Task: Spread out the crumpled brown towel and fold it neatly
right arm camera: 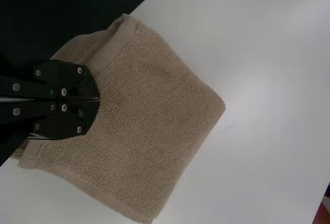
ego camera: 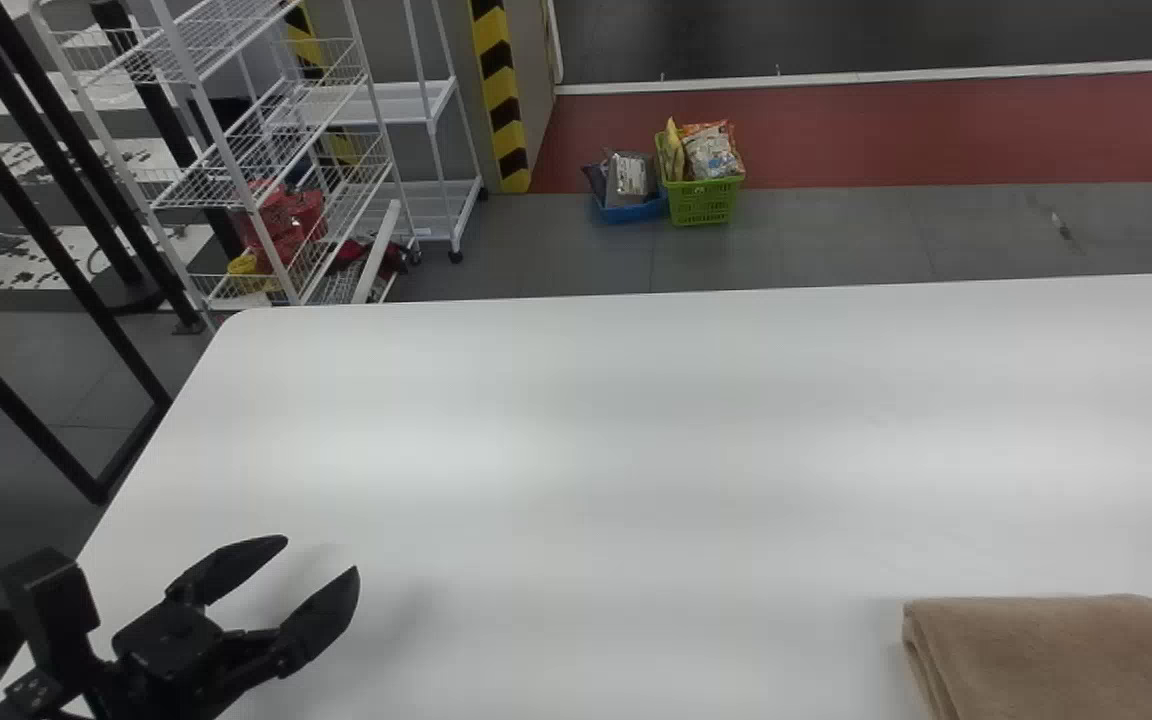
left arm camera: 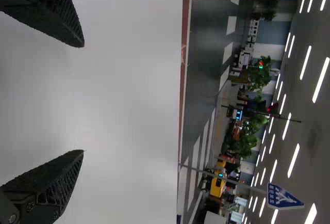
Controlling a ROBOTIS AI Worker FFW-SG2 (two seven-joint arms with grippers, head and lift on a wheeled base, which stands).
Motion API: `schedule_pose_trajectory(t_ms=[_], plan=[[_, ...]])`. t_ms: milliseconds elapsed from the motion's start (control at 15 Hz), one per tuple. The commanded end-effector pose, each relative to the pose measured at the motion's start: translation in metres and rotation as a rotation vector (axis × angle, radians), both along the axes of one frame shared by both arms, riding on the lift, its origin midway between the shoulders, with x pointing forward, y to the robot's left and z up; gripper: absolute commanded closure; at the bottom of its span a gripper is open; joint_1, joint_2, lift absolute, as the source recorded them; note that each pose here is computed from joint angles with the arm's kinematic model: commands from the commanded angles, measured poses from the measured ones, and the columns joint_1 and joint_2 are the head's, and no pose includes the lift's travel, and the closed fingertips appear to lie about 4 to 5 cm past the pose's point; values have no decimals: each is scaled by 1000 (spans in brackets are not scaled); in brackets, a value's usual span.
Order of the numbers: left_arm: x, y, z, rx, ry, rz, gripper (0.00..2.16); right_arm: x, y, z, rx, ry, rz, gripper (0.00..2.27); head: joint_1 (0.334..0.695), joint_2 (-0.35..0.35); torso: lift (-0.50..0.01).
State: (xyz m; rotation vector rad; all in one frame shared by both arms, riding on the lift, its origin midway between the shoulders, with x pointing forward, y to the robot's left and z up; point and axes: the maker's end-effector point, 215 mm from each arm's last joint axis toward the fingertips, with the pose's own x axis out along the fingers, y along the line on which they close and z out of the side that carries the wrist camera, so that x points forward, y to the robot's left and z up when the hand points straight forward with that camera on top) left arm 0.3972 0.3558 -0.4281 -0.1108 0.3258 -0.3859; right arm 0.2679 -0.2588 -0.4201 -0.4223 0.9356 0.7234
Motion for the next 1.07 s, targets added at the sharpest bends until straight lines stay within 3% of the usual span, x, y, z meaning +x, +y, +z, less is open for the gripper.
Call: schedule_pose_trajectory(t_ms=[0, 133, 333, 400, 733, 1000], plan=[[0, 0, 1, -2, -2, 2, 76, -1, 2, -4, -2, 6, 15, 1420, 695, 169, -128], [0, 0, 1, -3, -3, 3, 76, -2, 2, -6, -5, 11, 17, 1420, 695, 171, -128], [0, 0, 3, -1, -6, 0, 76, 18, 10, 44, 198, -103, -26, 1420, 695, 179, -128], [-1, 1, 1, -3, -3, 2, 76, 19, 9, 48, 211, -113, -33, 1416, 695, 179, -128], [-1, 1, -1, -3, 2, 6, 76, 13, -31, 49, 116, -130, -61, 1416, 695, 165, -128], [0, 0, -1, 1, -1, 4, 76, 11, -91, 57, 30, -163, -126, 1420, 695, 92, -128]])
